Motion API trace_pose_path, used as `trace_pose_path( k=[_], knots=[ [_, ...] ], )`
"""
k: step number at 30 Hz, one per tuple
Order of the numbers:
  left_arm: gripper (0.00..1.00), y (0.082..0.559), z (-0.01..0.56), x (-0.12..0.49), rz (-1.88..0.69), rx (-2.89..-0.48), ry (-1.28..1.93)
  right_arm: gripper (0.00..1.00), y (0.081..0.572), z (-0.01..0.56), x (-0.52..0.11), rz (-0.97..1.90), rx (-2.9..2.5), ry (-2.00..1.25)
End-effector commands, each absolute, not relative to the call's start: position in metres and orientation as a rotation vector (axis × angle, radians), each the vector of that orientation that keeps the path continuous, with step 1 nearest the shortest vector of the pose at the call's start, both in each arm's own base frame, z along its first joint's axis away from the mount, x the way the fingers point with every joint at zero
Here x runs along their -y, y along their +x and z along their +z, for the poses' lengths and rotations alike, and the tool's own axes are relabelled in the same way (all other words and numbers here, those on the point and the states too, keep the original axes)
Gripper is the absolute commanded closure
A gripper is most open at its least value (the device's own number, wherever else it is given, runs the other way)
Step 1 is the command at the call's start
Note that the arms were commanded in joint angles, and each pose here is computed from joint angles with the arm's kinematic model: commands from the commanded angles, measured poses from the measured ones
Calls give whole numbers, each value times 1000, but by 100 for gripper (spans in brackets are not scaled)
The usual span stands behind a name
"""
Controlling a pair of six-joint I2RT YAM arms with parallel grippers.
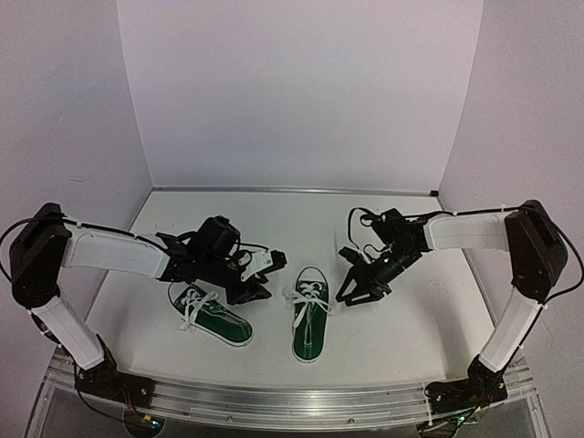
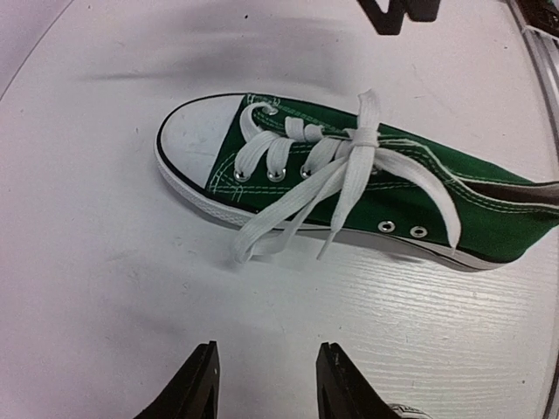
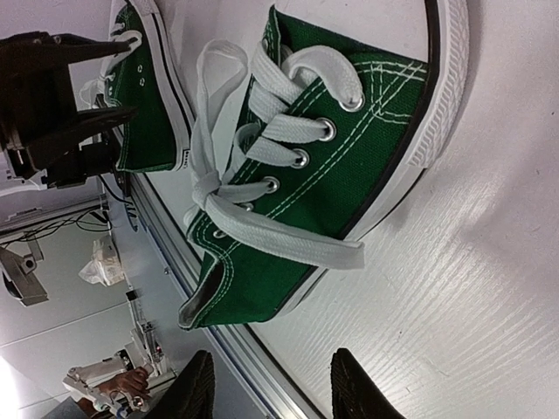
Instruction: Tie the shoes
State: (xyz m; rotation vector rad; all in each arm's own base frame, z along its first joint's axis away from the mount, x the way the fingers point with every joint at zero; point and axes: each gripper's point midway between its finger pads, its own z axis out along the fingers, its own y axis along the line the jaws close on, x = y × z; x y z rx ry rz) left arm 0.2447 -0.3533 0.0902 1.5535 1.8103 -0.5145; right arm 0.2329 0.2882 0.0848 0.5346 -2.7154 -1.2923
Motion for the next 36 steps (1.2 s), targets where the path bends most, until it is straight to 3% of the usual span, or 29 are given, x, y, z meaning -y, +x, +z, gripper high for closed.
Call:
trace_pose_path(
  k=[1, 5, 13, 36],
  knots=[
    [66, 231, 107, 359, -574, -1716, 1585, 60, 250, 104, -290, -1298, 2785, 591],
    [77, 227, 103, 377, -599, -1675, 1652, 65, 262, 95, -296, -1273, 2793, 596],
    [80, 226, 87, 414, -595, -1638, 1721, 66, 266, 80, -297, -1242, 2783, 593],
    [69, 236, 72, 428, -577, -1663, 1715, 70, 282, 24, -298, -1064, 2807, 617]
  ],
)
